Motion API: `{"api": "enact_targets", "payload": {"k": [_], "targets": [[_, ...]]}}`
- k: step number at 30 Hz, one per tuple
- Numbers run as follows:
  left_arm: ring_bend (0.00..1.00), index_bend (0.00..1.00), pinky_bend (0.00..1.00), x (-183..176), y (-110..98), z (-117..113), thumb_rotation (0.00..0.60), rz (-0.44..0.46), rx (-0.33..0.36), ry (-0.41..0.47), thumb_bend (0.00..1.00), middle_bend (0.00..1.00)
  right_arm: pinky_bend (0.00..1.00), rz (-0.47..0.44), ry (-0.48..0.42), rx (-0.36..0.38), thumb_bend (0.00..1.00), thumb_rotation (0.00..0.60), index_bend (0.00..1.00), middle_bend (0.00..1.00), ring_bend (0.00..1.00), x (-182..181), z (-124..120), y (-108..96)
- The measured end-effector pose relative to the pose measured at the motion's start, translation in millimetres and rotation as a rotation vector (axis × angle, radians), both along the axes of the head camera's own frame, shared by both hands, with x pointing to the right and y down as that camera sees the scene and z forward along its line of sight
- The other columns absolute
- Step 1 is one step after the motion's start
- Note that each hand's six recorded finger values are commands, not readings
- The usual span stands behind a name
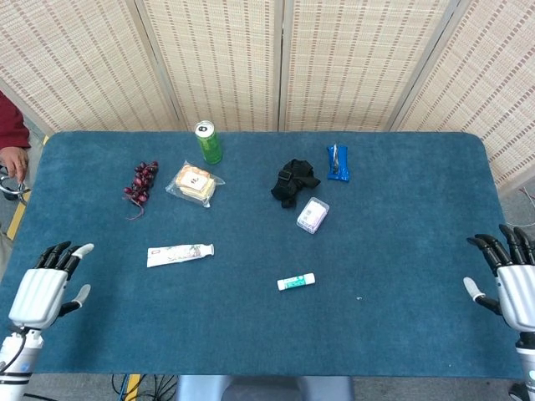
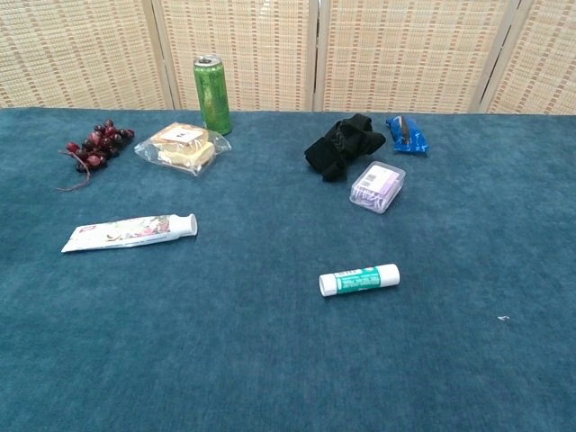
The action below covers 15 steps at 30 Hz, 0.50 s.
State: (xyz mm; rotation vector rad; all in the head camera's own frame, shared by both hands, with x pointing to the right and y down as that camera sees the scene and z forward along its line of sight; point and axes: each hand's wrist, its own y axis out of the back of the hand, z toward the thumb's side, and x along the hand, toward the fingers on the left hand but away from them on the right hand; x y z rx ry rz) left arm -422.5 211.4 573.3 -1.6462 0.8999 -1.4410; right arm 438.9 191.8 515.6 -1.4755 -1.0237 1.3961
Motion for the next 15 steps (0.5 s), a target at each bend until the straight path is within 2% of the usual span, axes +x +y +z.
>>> {"api": "enact_targets", "payload": {"k": [4, 8, 11, 15], "targets": [[0.1, 0.17, 0.11, 17.9, -16.3, 17.6, 0.6, 0.044, -0.047, 0.03, 0.3, 0.2, 0.0, -0.007, 0.016, 0.024, 0.19, 0.6, 0.25, 0.25, 0.13, -1.6, -7.2, -9.8], [0.1, 0.19, 0.11, 37.7, -30.0, 37.3, 0.6, 0.091, -0.106, 0.045, 0.3, 0.2, 0.0, -0.008, 0.02, 0.017, 0.19, 0.6, 0.25, 0.25, 0.13, -2.5, -6.9, -12.4], [0.1, 0.21, 0.11, 52.2, -38.7, 53.5, 0.572, 0.128, -0.157, 0.04, 0.3, 0.2, 0.0, -0.007, 0.016, -0.001, 0.19, 0.6, 0.25, 0.25, 0.13, -2.4, -3.6, -11.0], [0.1, 0.22, 0.11, 64.9, -46.1, 73.3, 0.41, 0.151, -0.233, 0.022, 0.3, 0.2, 0.0, -0.002, 0.018, -0.015, 0.19, 0.6, 0.25, 0.25, 0.13, -0.1, 0.1, -9.0]]}}
